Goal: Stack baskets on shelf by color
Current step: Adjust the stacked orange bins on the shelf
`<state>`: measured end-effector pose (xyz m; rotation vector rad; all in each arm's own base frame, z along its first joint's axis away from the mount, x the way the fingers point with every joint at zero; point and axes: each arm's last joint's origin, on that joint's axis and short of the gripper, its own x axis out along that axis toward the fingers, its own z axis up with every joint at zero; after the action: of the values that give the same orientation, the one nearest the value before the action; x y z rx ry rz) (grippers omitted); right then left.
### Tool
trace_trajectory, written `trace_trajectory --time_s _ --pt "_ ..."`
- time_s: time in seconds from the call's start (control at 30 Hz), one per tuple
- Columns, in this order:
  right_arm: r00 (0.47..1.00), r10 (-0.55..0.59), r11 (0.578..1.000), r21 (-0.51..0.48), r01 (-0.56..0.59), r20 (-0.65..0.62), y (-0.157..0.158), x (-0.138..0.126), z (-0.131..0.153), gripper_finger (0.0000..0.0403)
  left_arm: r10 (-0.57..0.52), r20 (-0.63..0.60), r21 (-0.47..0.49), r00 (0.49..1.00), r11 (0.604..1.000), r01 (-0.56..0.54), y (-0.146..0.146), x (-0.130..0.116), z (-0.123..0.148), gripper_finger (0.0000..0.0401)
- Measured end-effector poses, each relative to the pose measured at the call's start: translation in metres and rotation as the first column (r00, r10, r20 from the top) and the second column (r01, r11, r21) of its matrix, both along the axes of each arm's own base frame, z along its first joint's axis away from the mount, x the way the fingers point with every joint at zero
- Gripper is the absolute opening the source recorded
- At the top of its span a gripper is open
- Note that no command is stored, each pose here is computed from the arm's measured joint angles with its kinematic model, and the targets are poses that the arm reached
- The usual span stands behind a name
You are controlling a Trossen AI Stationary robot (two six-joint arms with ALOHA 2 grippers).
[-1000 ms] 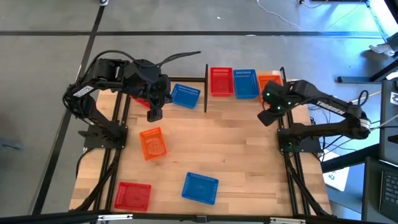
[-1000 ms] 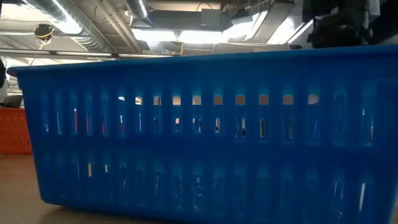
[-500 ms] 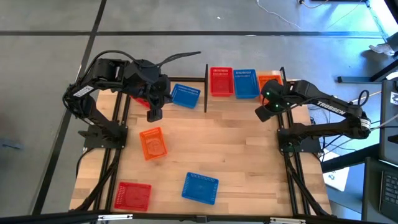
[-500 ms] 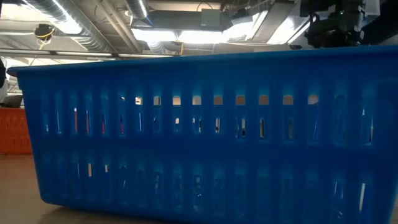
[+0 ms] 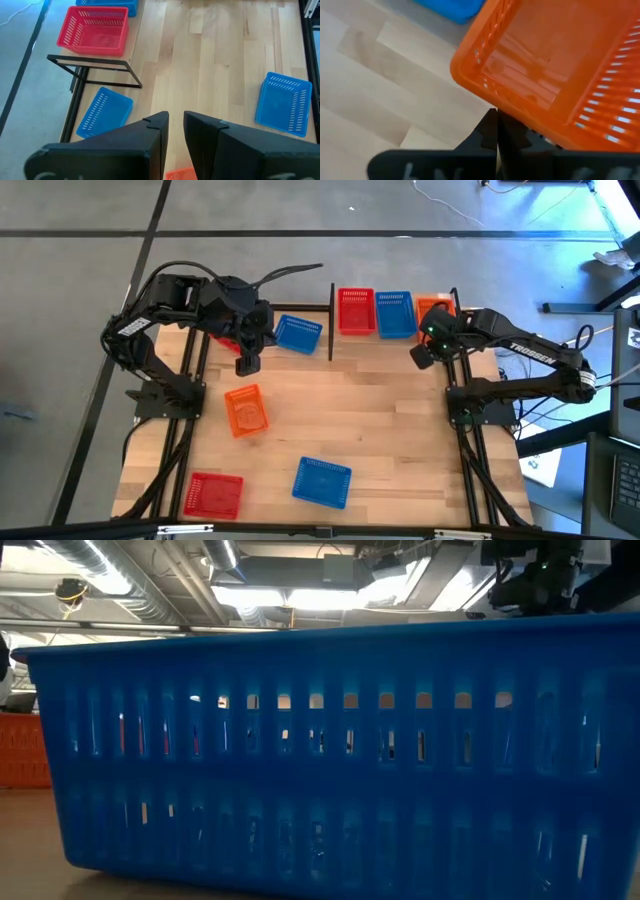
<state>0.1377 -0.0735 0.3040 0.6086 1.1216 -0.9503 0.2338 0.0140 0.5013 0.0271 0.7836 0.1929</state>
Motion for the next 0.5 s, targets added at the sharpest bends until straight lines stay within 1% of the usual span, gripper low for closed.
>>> trace_trajectory --time_s 0.37,0.43,0.5 --pt "0.999 0.001 0.997 -0.073 -0.004 -0.043 -0.0019 -0.0012 0.0007 0.0 0.003 0.001 -0.003 1.0 1.0 -0.003 0.0001 0.0 0.0 0.0051" --pt "0.999 0.009 0.997 -0.073 -0.013 -0.045 -0.0019 -0.0011 0.0007 0.0 0.005 0.001 -0.005 1.0 1.0 -0.005 0.0001 0.0 0.0 0.0051" --pt "0.999 0.04 0.998 -0.049 -0.042 -0.024 0.0 -0.0008 0.0026 0.0 0.02 0.0 -0.02 1.0 1.0 -0.02 0.0 -0.0003 -0.0003 0.0051"
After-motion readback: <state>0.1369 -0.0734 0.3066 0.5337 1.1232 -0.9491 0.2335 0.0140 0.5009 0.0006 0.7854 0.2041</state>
